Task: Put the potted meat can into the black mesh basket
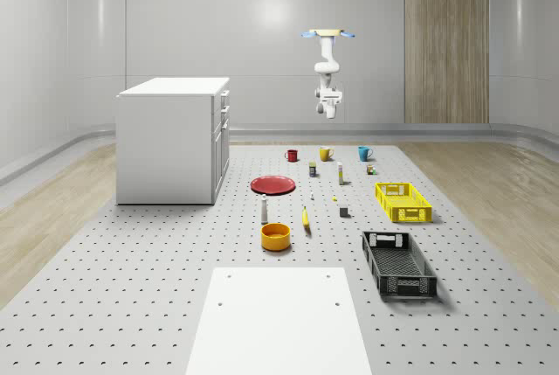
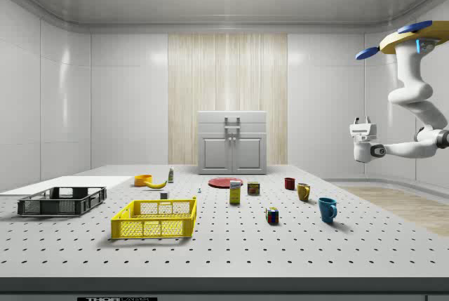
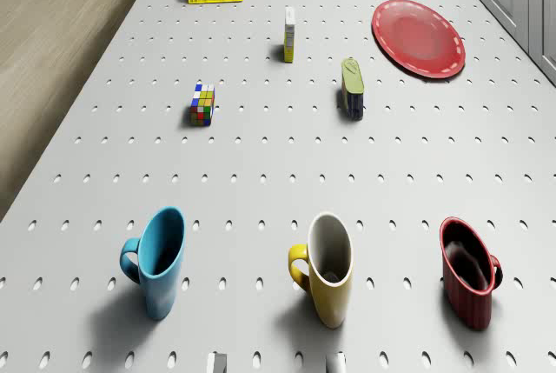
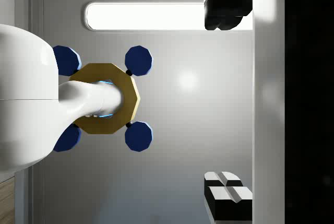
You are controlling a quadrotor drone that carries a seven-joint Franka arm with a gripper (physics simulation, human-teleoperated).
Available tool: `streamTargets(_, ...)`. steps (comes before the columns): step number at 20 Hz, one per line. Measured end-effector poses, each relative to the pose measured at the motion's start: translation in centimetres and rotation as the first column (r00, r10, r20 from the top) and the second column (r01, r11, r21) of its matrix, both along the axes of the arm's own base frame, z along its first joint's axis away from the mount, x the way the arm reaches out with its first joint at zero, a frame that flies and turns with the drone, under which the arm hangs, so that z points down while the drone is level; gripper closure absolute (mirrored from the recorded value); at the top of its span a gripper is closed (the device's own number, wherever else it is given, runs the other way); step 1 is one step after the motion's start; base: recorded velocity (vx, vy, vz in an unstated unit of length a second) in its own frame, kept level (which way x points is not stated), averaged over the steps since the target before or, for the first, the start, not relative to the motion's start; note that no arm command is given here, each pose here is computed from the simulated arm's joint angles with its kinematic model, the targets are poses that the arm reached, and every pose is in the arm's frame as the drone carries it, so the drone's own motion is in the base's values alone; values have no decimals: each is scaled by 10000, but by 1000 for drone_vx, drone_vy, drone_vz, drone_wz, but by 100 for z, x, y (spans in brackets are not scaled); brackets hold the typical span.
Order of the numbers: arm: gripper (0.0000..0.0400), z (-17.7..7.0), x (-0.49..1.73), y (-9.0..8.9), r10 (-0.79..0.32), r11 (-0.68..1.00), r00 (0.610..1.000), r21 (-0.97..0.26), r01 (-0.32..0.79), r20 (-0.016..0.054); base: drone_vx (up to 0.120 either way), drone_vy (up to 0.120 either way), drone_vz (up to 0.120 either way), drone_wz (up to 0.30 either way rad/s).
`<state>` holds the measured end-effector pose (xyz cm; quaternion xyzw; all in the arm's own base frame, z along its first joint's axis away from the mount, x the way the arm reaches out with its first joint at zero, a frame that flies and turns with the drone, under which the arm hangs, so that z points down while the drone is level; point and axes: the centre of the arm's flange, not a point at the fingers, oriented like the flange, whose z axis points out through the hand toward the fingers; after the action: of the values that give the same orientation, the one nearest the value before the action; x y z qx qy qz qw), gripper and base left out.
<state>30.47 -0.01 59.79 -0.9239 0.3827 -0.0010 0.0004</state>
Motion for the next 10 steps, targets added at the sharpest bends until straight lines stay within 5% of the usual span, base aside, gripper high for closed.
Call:
streamTargets(4,0,296,-36,-1,0,10000,10000,0,0,32,0,-10,0,0)
streamTargets(10,0,664,-21,0,0,10000,10000,0,0,79,120,-120,0,0)
